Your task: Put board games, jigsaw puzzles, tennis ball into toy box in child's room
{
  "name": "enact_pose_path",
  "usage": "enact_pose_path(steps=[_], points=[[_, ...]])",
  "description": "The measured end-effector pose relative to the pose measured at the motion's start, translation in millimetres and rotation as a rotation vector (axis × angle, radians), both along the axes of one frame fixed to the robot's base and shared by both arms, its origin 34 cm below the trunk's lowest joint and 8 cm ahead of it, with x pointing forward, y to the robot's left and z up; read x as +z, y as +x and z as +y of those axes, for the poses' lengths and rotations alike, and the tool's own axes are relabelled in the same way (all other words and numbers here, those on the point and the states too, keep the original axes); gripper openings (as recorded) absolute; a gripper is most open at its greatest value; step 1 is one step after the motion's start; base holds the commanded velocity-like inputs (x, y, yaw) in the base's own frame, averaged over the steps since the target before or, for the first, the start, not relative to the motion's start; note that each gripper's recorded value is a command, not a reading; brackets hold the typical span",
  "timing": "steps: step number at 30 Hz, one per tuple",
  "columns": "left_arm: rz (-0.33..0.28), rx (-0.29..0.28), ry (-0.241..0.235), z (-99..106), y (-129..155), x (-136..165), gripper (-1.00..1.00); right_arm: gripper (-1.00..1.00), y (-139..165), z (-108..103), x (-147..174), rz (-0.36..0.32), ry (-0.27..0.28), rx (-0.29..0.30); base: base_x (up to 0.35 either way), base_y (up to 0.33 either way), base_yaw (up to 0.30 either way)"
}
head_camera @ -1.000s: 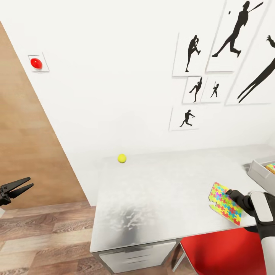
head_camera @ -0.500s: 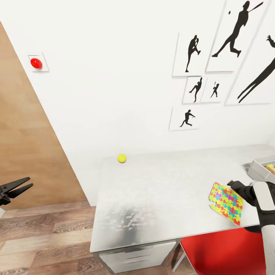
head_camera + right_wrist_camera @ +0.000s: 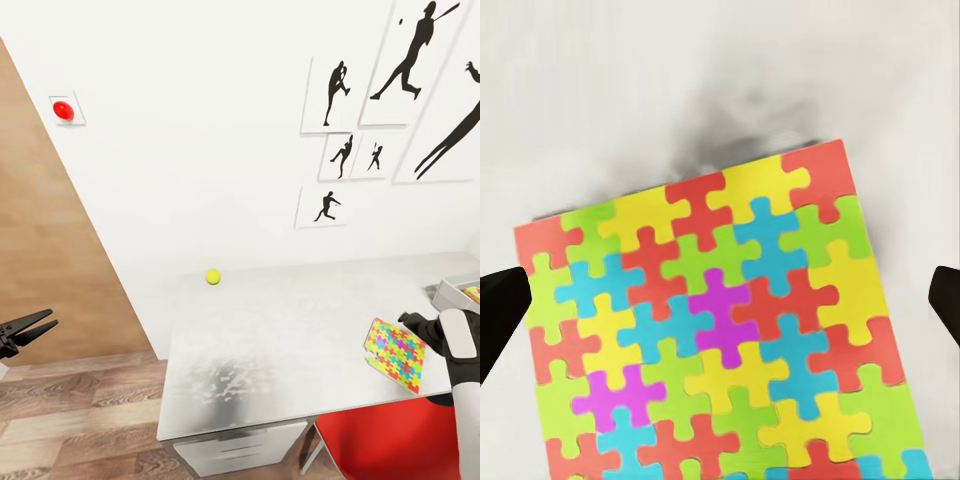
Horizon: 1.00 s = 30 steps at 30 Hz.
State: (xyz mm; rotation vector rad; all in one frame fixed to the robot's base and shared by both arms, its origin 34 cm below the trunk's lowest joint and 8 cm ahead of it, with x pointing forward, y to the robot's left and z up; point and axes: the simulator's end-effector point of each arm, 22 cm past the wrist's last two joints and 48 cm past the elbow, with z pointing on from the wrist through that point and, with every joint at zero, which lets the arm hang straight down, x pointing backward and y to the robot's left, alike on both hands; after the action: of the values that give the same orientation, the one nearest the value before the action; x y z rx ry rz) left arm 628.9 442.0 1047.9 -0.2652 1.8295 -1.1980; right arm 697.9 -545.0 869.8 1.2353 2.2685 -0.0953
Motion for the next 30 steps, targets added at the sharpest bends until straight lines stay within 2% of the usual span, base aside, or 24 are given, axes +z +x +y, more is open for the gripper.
enact_pose_path(steps=[8, 30], points=[[0.004, 0.000, 0.001, 0.3, 0.4, -1.9, 1.00, 1.00, 4.0, -1.2, -2.7, 0.046, 0.006, -0.028, 0.021, 0.000, 0.000], [0.018, 0.004, 0.004, 2.3, 2.1, -8.8, 1.00, 1.00, 9.1, -1.8, -6.8, 0.056, 0.006, -0.035, 0.026, 0.000, 0.000]])
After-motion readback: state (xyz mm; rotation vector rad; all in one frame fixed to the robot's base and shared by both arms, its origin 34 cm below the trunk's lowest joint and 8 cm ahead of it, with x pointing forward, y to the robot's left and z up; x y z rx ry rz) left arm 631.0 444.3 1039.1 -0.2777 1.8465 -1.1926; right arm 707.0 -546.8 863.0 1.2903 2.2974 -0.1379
